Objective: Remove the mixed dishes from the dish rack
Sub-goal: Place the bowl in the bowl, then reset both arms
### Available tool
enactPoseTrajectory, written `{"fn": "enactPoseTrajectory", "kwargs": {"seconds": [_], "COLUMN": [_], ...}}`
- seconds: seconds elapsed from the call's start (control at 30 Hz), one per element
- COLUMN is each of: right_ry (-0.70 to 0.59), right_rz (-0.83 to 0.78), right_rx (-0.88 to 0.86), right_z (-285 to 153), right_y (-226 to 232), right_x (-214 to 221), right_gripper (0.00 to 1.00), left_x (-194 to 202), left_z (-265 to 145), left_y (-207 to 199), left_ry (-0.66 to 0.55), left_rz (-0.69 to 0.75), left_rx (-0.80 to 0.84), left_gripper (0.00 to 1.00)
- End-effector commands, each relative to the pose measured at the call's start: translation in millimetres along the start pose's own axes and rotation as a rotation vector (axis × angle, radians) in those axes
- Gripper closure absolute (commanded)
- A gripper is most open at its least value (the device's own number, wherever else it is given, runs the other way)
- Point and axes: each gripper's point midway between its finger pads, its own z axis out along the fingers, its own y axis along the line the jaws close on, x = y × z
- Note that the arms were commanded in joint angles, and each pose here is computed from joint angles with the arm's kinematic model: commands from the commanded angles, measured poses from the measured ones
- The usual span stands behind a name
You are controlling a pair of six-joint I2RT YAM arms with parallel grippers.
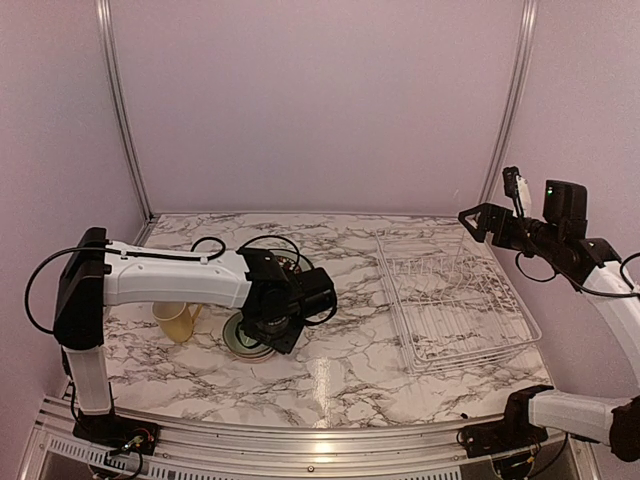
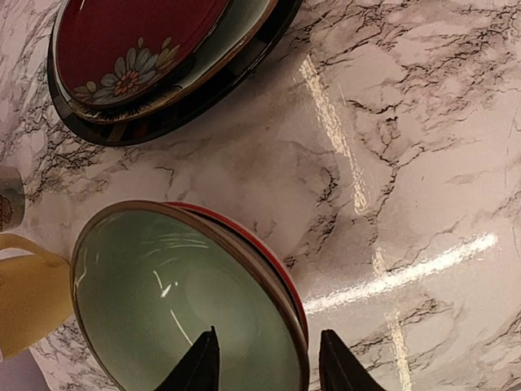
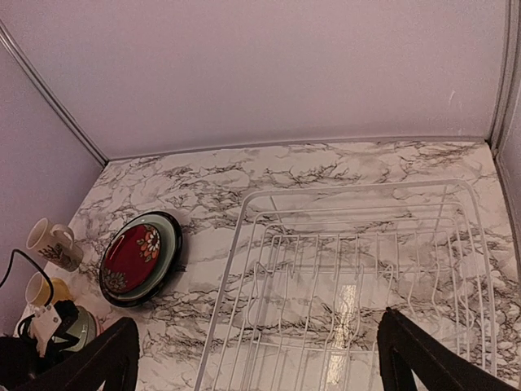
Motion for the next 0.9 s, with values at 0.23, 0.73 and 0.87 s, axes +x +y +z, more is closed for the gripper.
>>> {"fn": "enactPoseTrajectory", "kwargs": {"seconds": [0.23, 0.73, 0.87], "right_ry": [-0.032, -0.286, -0.346], "right_rz": [-0.02, -0.128, -0.111], "right_rx": [-0.009, 0.005, 0.043], "right_z": [-9.2, -59.2, -71.9], "right_y": [8.4, 27.5, 23.7], "right_x": [-13.9, -65.1, -71.0], "right_gripper": [0.01, 0.02, 0.01], "left_x": [-56.5, -105.6, -93.7], "left_z": [-99.0, -290.5, -299.3], "left_y": [29.6, 173.3, 220.9], "left_ry": [-0.267, -1.022, -1.112], "left_rz": [-0.11, -0.423, -0.514], "left_rx": [0.107, 0.213, 0.22], "left_gripper": [0.33, 0.07, 0.01]}}
